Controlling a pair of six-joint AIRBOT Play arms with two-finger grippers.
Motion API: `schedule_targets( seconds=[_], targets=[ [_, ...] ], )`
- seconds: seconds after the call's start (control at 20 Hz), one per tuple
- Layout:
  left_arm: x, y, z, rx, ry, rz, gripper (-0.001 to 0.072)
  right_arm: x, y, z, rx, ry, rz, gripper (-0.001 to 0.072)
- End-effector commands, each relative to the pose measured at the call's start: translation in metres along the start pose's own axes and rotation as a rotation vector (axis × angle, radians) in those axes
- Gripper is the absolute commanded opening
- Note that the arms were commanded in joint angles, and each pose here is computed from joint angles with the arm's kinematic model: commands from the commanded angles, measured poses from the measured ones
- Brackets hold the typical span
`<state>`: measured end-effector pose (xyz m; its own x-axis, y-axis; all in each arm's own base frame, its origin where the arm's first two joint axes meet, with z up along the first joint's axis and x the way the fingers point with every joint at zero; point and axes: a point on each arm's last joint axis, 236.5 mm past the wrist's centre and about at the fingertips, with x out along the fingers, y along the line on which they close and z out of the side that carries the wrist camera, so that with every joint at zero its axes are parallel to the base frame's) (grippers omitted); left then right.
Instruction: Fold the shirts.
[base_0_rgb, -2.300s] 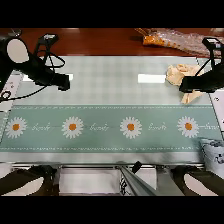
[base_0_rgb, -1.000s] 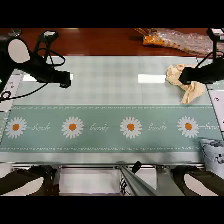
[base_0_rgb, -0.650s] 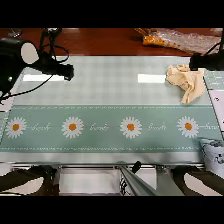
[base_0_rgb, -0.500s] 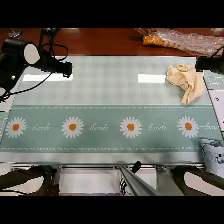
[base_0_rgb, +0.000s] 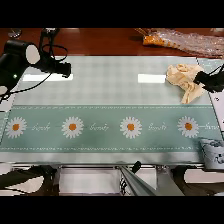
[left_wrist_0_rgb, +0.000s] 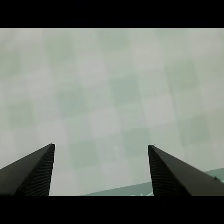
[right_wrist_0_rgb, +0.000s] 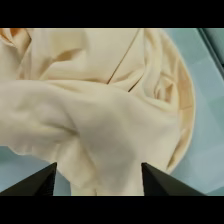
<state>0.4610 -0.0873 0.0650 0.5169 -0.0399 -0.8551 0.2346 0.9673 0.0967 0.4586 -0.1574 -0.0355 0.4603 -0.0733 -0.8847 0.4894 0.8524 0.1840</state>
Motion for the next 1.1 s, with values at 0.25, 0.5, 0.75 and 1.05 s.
schedule_targets(
  seconds=[0.25, 0.5, 0.75, 1.05],
  targets=[
    [0.000, -0.001, -0.005, -0.004, 0.023, -0.003, 0.0717, 0.062, 0.012, -0.017, 0.056, 0.042, 0.045, 0.0202],
    [-0.003, 0.000, -0.004, -0.005, 0.016, -0.003, 0.0718, 0.022, 0.043, 0.022, 0.009, -0.072, 0.136, 0.0017],
    [-0.056, -0.005, 0.030, -0.003, -0.051, -0.013, 0.0717, -0.171, 0.121, 0.109, -0.175, -0.482, 0.353, 0.0016],
    [-0.223, -0.010, 0.104, -0.005, -0.387, -0.041, 0.0717, -0.423, 0.193, 0.088, -0.360, -0.907, 0.548, 0.0016]
  ],
)
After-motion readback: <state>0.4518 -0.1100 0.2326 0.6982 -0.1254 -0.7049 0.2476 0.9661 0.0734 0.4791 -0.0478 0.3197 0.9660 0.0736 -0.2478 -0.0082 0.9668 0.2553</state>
